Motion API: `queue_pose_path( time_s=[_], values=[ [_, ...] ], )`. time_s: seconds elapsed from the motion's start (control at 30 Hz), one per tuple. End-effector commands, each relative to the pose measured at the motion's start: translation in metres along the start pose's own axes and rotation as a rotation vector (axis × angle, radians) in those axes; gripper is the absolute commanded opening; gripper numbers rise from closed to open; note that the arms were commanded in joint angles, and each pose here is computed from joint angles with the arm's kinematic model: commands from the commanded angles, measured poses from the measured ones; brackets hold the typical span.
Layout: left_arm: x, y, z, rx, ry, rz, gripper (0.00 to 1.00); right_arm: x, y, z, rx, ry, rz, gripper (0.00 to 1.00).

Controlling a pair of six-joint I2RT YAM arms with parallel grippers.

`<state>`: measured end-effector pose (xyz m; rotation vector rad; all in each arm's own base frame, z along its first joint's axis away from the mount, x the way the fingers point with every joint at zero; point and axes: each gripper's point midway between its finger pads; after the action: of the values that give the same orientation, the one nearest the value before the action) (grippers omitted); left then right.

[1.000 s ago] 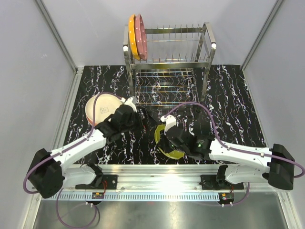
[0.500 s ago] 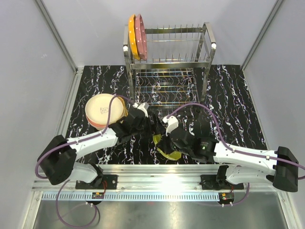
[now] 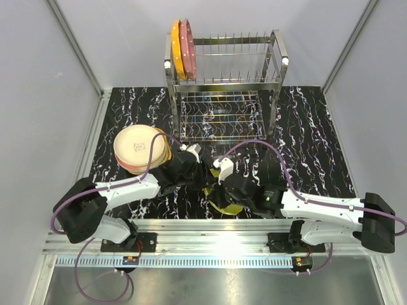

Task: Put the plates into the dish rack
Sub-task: Pass the plate from the right arm to the left, then pass the plate from the left arm to the right

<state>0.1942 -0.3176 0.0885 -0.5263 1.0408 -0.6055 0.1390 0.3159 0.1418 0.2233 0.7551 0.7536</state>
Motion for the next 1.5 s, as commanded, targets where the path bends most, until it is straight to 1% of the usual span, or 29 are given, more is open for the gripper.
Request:
queue_pose_path(
  time_s=[0.0, 0.03, 0.1, 0.13, 0.23, 0.33, 0.37, 0.5, 0.6, 0.67, 0.7, 0.73, 0.8, 0.83, 0.87, 0.93, 0.97, 1.03, 1.13, 1.27, 1.4, 1.47],
  values=[
    [-0.007, -0.014, 0.013, 0.016, -0.047, -0.033, 0.40, 0.003, 0.021, 0.019, 0.004, -0.074, 0.071, 0.00],
    [-0.007, -0.014, 0.014, 0.015, -0.050, -0.027, 0.36, 0.004, 0.020, 0.019, 0.004, -0.073, 0.066, 0.01],
    [-0.010, -0.020, 0.021, 0.021, -0.068, -0.036, 0.33, 0.005, 0.019, 0.014, -0.001, -0.062, 0.063, 0.05],
    [-0.011, -0.017, 0.020, 0.017, -0.063, -0.019, 0.31, 0.006, 0.018, 0.014, -0.001, -0.062, 0.061, 0.07],
    [-0.016, -0.025, 0.025, 0.020, -0.079, -0.040, 0.31, 0.007, 0.016, 0.011, -0.001, -0.060, 0.057, 0.09],
    [-0.019, -0.031, 0.030, 0.014, -0.101, -0.057, 0.28, 0.008, 0.015, 0.011, -0.010, -0.053, 0.051, 0.30],
    [-0.020, -0.031, 0.030, 0.008, -0.100, -0.052, 0.22, 0.009, 0.015, 0.011, -0.011, -0.054, 0.049, 0.40],
    [-0.025, -0.032, 0.038, 0.008, -0.123, -0.027, 0.11, 0.006, 0.019, 0.015, -0.019, -0.054, 0.054, 0.55],
    [-0.029, -0.036, 0.042, 0.024, -0.132, -0.031, 0.09, 0.004, 0.018, 0.015, -0.025, -0.055, 0.052, 0.60],
    [-0.030, -0.032, 0.042, 0.024, -0.129, -0.004, 0.07, 0.003, 0.017, 0.016, -0.028, -0.057, 0.046, 0.63],
    [-0.032, -0.033, 0.044, 0.025, -0.136, 0.000, 0.07, 0.001, 0.016, 0.017, -0.029, -0.061, 0.039, 0.66],
    [-0.033, -0.031, 0.047, 0.024, -0.148, 0.018, 0.05, 0.000, 0.015, 0.017, -0.029, -0.065, 0.036, 0.71],
    [-0.038, -0.029, 0.050, 0.019, -0.161, 0.043, 0.02, -0.005, 0.015, 0.020, -0.033, -0.092, 0.037, 0.75],
    [-0.040, -0.027, 0.052, 0.020, -0.171, 0.055, 0.02, -0.006, 0.014, 0.021, -0.037, -0.104, 0.034, 0.80],
    [-0.042, -0.027, 0.052, 0.015, -0.167, 0.062, 0.02, -0.008, 0.012, 0.023, -0.036, -0.129, 0.023, 0.83],
    [-0.045, -0.024, 0.058, 0.008, -0.200, 0.087, 0.02, -0.010, 0.012, 0.022, -0.049, -0.141, 0.011, 0.86],
    [-0.047, -0.021, 0.057, -0.004, -0.197, 0.101, 0.00, -0.008, 0.007, 0.024, -0.059, -0.158, -0.028, 0.90],
    [-0.050, -0.022, 0.060, -0.013, -0.210, 0.110, 0.00, -0.007, 0.007, 0.018, -0.106, -0.160, -0.066, 0.91],
    [-0.052, -0.022, 0.062, -0.028, -0.217, 0.118, 0.00, 0.005, -0.004, 0.010, -0.185, -0.184, -0.192, 0.92],
    [-0.056, -0.024, 0.062, -0.043, -0.209, 0.127, 0.00, 0.017, -0.002, 0.005, -0.231, -0.201, -0.264, 0.92],
    [-0.059, -0.027, 0.063, -0.075, -0.201, 0.126, 0.00, 0.029, -0.004, -0.002, -0.274, -0.238, -0.320, 0.90],
    [-0.060, -0.029, 0.061, -0.087, -0.180, 0.129, 0.00, 0.034, -0.009, -0.004, -0.306, -0.262, -0.377, 0.88]
  ],
)
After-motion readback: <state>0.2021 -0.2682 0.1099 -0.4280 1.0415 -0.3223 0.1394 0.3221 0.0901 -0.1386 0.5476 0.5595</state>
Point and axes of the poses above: each gripper's point midway between its finger pads, its own x axis out along the fingers, its own y axis along the line the jaws close on, z = x × y, and after that the axes turned 6 degrees about x, right-handed
